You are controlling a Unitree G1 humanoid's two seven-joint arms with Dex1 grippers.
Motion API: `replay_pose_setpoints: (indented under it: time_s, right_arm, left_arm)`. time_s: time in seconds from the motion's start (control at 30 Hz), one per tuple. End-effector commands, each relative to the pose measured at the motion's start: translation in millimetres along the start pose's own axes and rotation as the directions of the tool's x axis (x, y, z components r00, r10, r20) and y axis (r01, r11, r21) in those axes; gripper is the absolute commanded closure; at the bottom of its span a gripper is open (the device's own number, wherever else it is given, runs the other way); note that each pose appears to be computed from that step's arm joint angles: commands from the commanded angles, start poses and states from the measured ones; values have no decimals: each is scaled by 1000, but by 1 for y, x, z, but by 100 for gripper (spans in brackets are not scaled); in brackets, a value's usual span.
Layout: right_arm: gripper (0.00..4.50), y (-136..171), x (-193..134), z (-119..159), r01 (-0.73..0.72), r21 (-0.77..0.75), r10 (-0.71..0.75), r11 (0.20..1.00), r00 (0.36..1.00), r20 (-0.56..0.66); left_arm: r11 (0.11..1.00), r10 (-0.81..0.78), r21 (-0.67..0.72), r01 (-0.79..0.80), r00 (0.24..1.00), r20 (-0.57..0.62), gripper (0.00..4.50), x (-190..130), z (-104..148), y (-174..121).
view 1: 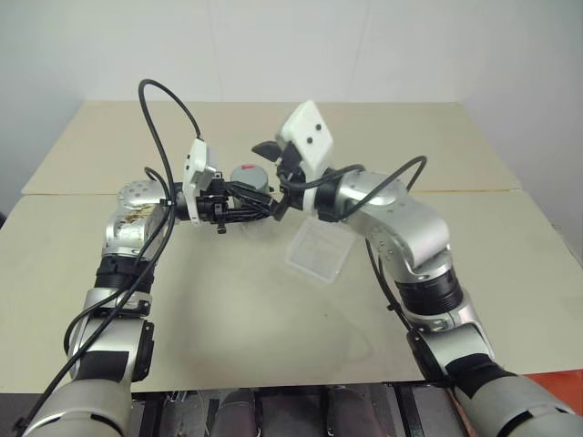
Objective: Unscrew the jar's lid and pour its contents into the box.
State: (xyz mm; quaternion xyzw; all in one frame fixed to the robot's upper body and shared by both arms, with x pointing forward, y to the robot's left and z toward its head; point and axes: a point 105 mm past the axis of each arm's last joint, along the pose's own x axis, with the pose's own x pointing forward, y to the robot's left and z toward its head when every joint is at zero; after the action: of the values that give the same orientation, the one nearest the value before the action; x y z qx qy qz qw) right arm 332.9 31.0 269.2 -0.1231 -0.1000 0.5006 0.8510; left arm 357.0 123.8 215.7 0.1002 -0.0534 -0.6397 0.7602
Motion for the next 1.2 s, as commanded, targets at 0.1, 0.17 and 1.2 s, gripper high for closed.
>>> replay_pose_setpoints:
  time_s: [0.1,0.17,1.2]
  right_arm:
    - [3,-4,4,21,34,-61,-30,998,997,67]
    - [3,-5,2,20,39,-61,-35,997,997,66]
    - [3,-9,-30,8,11,-62,-8,998,999,43]
  left_arm:
    - [999,-4,46,3,1000,26,256,-3,13,0]
    - [999,-2,46,1,1000,26,256,-5,14,0]
    - [999,14,35,-15,1000,23,256,-20,15,-4]
